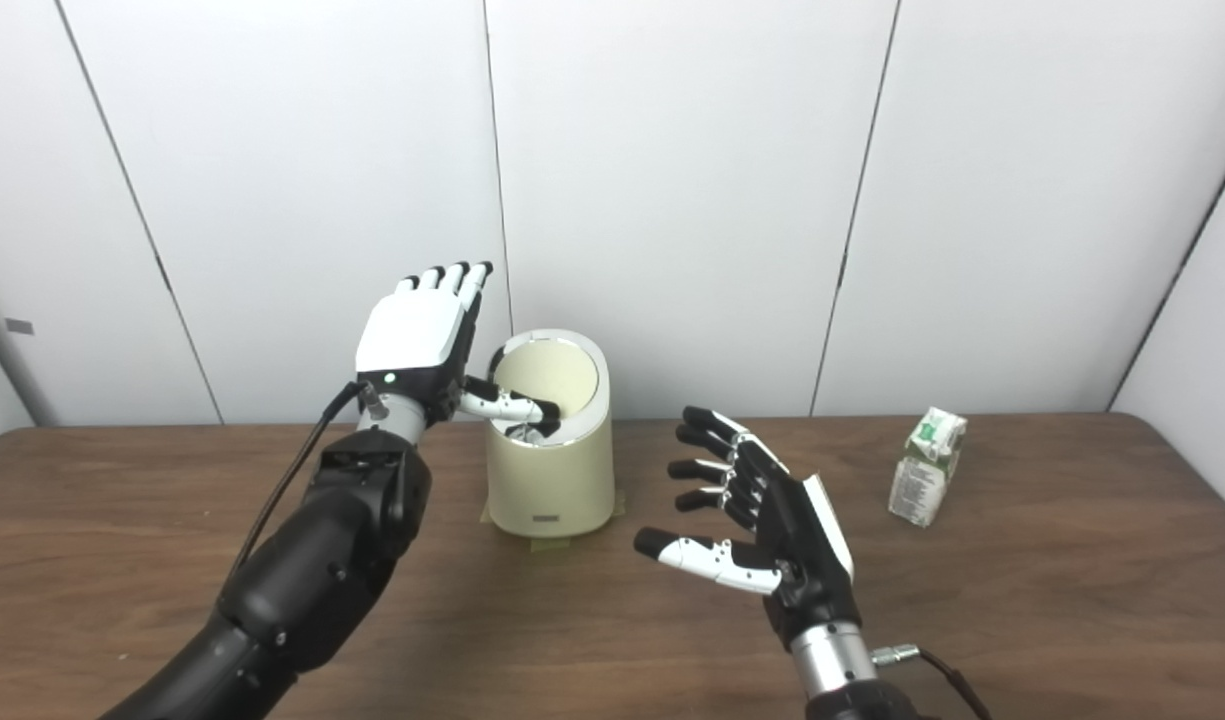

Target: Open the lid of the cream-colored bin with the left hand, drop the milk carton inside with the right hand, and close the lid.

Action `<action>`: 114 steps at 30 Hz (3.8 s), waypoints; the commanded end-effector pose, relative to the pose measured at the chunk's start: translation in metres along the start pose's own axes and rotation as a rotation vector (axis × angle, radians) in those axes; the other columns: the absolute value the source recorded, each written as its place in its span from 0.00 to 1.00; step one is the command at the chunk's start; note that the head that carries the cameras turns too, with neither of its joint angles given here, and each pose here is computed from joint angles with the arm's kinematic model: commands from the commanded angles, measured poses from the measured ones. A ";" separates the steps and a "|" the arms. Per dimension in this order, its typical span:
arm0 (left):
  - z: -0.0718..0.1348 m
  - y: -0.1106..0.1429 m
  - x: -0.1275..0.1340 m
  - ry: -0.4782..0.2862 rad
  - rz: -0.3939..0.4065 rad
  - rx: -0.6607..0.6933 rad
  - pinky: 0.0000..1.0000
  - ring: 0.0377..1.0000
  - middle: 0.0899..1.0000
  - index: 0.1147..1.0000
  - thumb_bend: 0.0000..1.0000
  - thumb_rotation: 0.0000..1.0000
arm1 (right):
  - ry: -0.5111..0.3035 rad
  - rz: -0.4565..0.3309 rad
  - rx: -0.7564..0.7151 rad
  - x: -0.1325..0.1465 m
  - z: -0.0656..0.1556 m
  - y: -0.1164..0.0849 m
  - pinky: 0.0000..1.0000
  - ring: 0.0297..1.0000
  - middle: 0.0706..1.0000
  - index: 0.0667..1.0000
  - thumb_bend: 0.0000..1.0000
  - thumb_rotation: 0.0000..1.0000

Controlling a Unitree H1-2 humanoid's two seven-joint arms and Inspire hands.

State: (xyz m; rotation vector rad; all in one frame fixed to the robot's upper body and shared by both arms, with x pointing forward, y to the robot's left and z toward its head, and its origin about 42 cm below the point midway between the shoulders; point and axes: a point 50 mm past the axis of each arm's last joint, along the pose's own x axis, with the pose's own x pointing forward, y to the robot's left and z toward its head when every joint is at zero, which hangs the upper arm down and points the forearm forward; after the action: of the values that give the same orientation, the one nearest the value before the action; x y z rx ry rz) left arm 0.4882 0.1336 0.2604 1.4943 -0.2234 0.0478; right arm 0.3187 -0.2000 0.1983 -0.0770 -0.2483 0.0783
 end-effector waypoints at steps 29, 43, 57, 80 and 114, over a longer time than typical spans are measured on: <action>-0.079 0.039 -0.097 -0.211 0.239 -1.234 0.62 0.71 0.77 0.79 0.76 0.30 | -0.077 0.005 -0.016 0.005 0.013 -0.006 0.58 0.68 0.80 0.79 0.76 0.24; -0.113 -0.032 -0.182 -0.028 0.250 -1.277 0.47 0.54 0.61 0.64 0.67 0.12 | -0.070 -0.011 -0.001 0.005 0.009 -0.014 0.59 0.69 0.81 0.80 0.76 0.20; -0.138 -0.062 -0.208 0.001 0.219 -1.300 0.50 0.60 0.66 0.66 0.60 0.06 | -0.167 -0.117 -0.393 0.045 0.051 -0.093 0.61 0.73 0.81 0.82 0.79 0.18; -0.147 -0.061 -0.204 0.000 0.170 -1.407 0.54 0.61 0.66 0.73 0.59 0.08 | 0.077 -0.277 -0.645 0.092 0.087 -0.241 0.86 0.95 0.95 0.91 0.82 0.17; -0.142 -0.047 -0.207 0.006 0.156 -1.279 0.47 0.60 0.68 0.73 0.53 0.04 | 0.258 -0.286 -0.483 0.093 -0.037 -0.227 0.78 0.85 0.88 0.92 0.86 0.18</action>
State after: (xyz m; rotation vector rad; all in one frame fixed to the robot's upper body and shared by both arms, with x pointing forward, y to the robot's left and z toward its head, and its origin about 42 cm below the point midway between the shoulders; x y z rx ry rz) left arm 0.3049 0.2922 0.1516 0.1758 -0.2129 0.0265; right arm 0.4172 -0.4192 0.1646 -0.5222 0.1281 -0.2501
